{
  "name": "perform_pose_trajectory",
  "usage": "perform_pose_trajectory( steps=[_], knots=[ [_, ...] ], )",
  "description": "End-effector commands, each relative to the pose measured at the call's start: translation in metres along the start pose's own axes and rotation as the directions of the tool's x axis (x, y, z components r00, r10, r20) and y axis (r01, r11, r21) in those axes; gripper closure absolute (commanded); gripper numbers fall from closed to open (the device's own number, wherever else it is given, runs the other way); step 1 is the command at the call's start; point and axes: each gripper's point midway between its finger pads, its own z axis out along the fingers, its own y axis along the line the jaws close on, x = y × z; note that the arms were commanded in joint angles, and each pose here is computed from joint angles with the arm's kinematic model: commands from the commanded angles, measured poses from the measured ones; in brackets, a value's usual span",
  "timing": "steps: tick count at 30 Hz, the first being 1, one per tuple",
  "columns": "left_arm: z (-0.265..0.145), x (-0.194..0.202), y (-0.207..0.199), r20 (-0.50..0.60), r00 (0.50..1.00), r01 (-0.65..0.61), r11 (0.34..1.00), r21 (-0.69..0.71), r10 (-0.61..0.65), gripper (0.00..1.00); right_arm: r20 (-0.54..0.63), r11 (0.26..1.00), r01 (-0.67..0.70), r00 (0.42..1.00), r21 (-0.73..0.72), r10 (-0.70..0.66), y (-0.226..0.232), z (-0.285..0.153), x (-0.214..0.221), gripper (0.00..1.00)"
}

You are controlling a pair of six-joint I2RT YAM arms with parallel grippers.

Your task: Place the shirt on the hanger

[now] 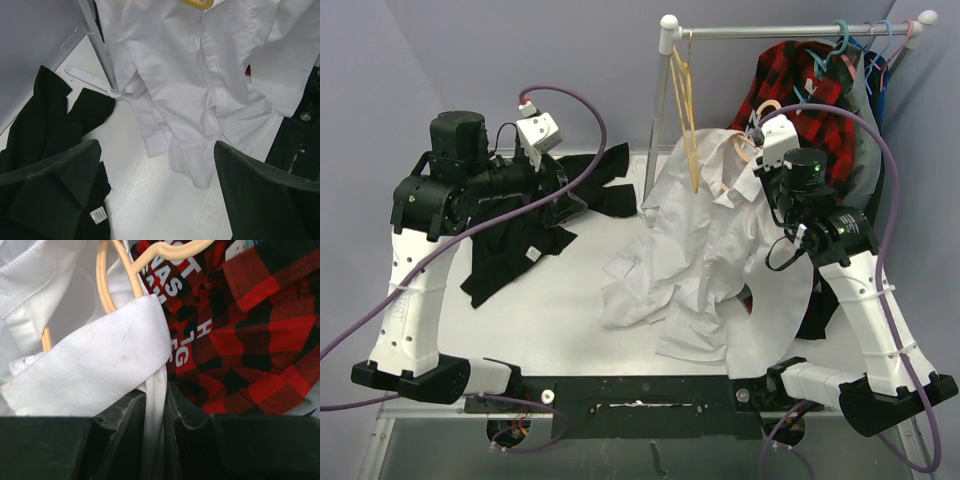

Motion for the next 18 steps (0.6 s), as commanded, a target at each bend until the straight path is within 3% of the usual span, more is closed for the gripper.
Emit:
perform_pose_trajectory(
  steps=[1, 8, 18],
  knots=[
    [-0.018, -0.020, -0.008, 0.080, 0.997, -0.010, 1.000, 0.018, 0.009, 0.02, 0.263, 0.996, -0.076, 0.963, 0.056, 0.059, -0.031, -0.025, -0.072, 1.00],
    [-0.040, -0.028, 0.002, 0.171, 0.977, 0.108, 0.988, 0.108, -0.126, 0.02, 0.302, 0.985, -0.023, 0.953, 0.174, -0.031, -0.062, -0.031, -0.107, 1.00],
    [-0.047, -0.017, 0.005, 0.133, 0.985, 0.103, 0.992, 0.068, -0.111, 0.02, 0.349, 0.971, 0.015, 0.932, 0.238, -0.100, -0.082, -0.022, -0.148, 1.00]
  ],
)
